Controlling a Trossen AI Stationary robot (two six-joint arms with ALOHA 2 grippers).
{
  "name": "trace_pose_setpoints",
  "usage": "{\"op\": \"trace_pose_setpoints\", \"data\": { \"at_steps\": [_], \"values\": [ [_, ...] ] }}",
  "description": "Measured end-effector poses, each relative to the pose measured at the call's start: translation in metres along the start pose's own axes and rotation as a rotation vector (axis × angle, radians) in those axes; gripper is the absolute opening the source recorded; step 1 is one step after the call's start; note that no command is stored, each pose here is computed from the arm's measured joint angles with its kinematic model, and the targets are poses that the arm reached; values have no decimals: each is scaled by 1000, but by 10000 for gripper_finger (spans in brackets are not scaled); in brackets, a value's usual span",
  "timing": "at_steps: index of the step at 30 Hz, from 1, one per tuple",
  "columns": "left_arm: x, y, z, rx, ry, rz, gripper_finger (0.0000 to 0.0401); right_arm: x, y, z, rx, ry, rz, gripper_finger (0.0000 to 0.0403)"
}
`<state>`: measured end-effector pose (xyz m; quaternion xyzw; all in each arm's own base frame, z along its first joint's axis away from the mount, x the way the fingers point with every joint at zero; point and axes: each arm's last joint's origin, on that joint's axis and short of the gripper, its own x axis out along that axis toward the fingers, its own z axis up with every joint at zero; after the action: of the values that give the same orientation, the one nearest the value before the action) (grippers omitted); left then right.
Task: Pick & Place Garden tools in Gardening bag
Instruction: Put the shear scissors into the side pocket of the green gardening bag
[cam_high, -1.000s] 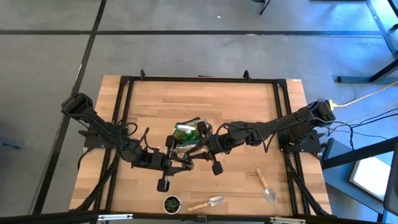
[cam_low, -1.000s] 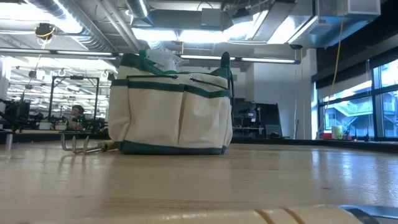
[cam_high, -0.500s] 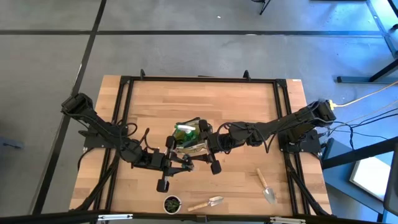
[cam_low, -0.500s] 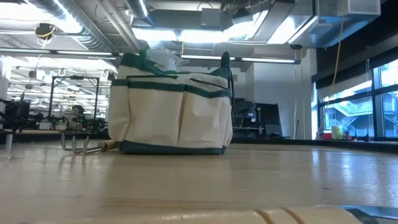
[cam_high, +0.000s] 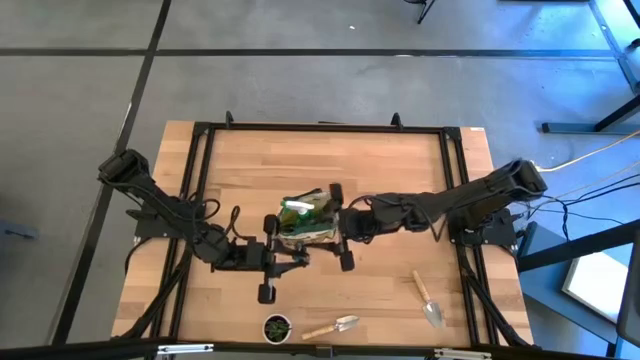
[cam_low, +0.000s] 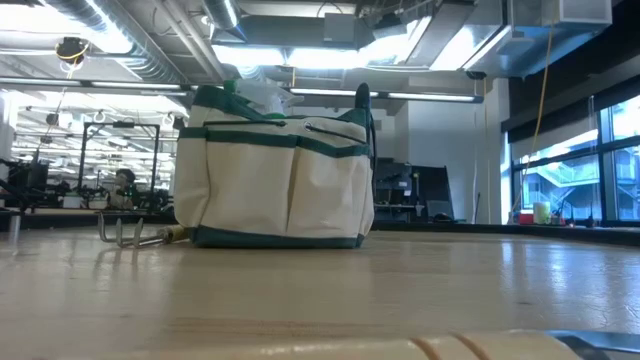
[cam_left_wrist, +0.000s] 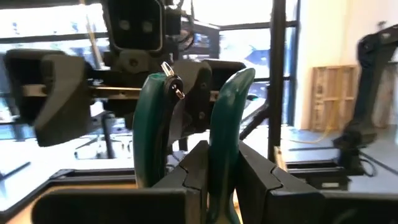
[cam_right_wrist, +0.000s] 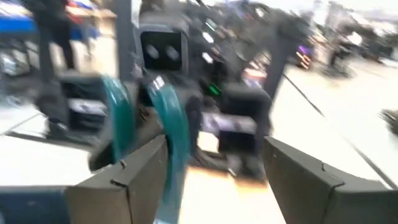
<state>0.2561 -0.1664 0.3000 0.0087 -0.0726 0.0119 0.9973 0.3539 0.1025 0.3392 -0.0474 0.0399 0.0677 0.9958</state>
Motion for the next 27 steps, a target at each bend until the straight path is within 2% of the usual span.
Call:
{"op": "trace_pose_setpoints", "data": {
  "at_steps": [4,9,13,18,24,27],
  "values": [
    [-4,-4,1,41,5,28,44,-16,-3,6,-8,72,-90,259],
    [-10,-3,8,56,7,53,44,-26,5,9,-13,111,-58,259],
    [-22,2,12,62,91,159,44,-30,8,8,-25,136,-46,259],
    [-36,15,12,-12,188,273,44,-35,7,9,-36,167,-40,259],
    [-42,25,-1,-41,269,425,44,-38,6,10,-31,177,-41,259],
    [-42,29,-5,-47,286,457,44,-44,5,13,-32,181,-40,259]
  ]
}}
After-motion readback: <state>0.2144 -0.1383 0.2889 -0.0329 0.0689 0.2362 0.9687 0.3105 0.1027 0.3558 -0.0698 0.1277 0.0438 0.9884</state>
